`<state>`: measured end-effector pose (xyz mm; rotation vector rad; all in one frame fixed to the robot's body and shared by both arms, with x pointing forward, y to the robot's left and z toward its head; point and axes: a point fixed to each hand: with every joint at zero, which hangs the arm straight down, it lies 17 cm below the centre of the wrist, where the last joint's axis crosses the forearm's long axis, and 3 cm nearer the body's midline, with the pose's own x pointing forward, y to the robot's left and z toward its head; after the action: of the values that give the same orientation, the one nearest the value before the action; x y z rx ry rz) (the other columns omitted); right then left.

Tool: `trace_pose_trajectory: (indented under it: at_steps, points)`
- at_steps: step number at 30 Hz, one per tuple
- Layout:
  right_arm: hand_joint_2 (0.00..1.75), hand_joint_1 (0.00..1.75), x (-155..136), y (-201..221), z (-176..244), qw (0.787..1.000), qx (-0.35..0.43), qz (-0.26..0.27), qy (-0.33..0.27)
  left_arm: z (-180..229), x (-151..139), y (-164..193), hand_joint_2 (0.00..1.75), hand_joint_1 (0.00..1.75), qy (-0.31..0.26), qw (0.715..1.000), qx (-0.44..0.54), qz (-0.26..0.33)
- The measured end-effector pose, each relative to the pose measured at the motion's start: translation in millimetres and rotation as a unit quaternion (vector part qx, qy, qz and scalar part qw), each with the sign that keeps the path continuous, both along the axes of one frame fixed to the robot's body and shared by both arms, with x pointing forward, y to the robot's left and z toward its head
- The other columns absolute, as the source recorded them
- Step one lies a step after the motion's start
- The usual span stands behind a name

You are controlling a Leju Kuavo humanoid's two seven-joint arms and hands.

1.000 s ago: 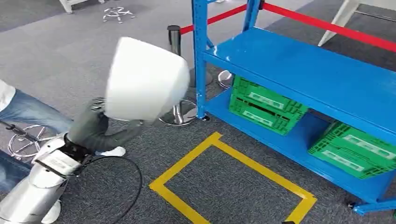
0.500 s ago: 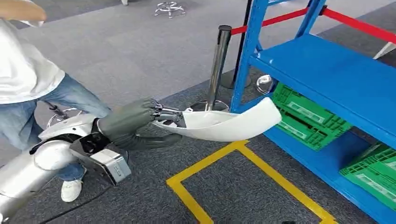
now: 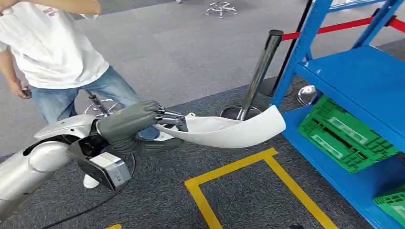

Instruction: Take the parts from the cabinet and place them on the table.

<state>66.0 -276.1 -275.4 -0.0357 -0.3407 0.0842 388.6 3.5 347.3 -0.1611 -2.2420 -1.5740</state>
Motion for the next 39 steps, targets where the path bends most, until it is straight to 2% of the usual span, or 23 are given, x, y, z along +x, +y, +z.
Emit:
trace_pose_trajectory:
  at_steps: [5, 11, 21, 26, 30, 35, 39]
  points:
    - [0.0, 0.0, 6.6, -0.2, 1.0, 1.0, 0.0, 0.008, -0.007, -4.5, 0.8, -1.8, 1.75, 1.75, 0.005, 1.0, 0.01, -0.006]
    - [0.0, 0.0, 0.2, -0.4, 0.4, 1.0, 0.004, 0.008, -0.002, -19.1, 1.5, -6.8, 1.75, 1.75, 0.017, 0.999, 0.031, -0.01]
    - [0.0, 0.0, -1.8, 4.4, 0.9, 1.0, 0.011, 0.012, -0.005, -10.0, 20.1, -2.6, 1.75, 1.75, -0.064, 0.996, 0.054, 0.038]
    - [0.0, 0.0, -1.1, 4.0, 1.0, 1.0, 0.01, 0.012, -0.006, -14.5, 17.5, -5.3, 1.75, 1.75, -0.066, 0.995, 0.061, 0.034]
    - [0.0, 0.0, -0.7, 6.3, 1.2, 1.0, 0.013, 0.014, -0.006, -8.7, 21.1, -6.8, 1.75, 1.75, -0.097, 0.991, 0.083, 0.039]
    - [0.0, 0.0, 6.7, 6.9, 2.1, 1.0, 0.013, 0.017, -0.011, -7.3, 26.0, -5.8, 1.75, 1.75, -0.106, 0.988, 0.105, 0.042]
    - [0.0, 0.0, 0.9, 7.5, 1.3, 1.0, 0.015, 0.017, -0.006, -16.9, 24.9, -9.3, 1.75, 1.75, -0.102, 0.987, 0.12, 0.036]
